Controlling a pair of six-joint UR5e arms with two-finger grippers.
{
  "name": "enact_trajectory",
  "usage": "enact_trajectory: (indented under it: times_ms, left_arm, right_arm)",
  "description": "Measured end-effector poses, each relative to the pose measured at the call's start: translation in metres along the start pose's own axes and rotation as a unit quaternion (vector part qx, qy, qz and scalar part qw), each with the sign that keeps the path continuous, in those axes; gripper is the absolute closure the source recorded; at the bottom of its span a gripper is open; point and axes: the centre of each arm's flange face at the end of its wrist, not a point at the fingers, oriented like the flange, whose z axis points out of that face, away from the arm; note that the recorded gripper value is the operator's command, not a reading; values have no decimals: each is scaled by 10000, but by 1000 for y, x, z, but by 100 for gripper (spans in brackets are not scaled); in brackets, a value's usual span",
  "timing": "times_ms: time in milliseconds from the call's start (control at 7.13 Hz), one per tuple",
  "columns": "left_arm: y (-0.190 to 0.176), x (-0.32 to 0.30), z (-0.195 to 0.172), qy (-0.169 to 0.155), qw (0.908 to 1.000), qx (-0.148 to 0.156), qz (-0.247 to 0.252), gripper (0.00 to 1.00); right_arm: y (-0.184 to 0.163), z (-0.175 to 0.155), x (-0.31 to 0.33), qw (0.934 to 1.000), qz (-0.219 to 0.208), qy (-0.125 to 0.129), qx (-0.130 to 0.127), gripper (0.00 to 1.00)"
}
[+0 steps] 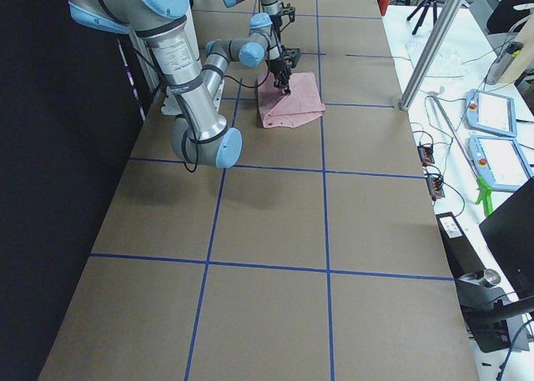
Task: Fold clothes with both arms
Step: 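Lift the near edge with both grippers and fold it over toward the far edge, then release the shirt and raise both grippers away from it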
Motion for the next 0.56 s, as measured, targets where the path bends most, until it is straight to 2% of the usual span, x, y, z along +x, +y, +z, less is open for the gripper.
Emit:
enact_trajectory:
  times_ms: [140, 281, 561]
  left_arm:
    - [-29, -8, 14, -106, 9998, 151, 33, 41]
    - [-61, -16, 39, -188, 9994, 292, 79, 0]
    - [-115, -48, 95, -189, 9969, 604, 460, 0]
  right_arm:
    - [-23, 15, -15, 9999, 43, 114, 64, 58]
    - [-41, 38, -32, 9997, 68, 185, 130, 1]
    - [-83, 103, -57, 9994, -159, 68, 287, 0]
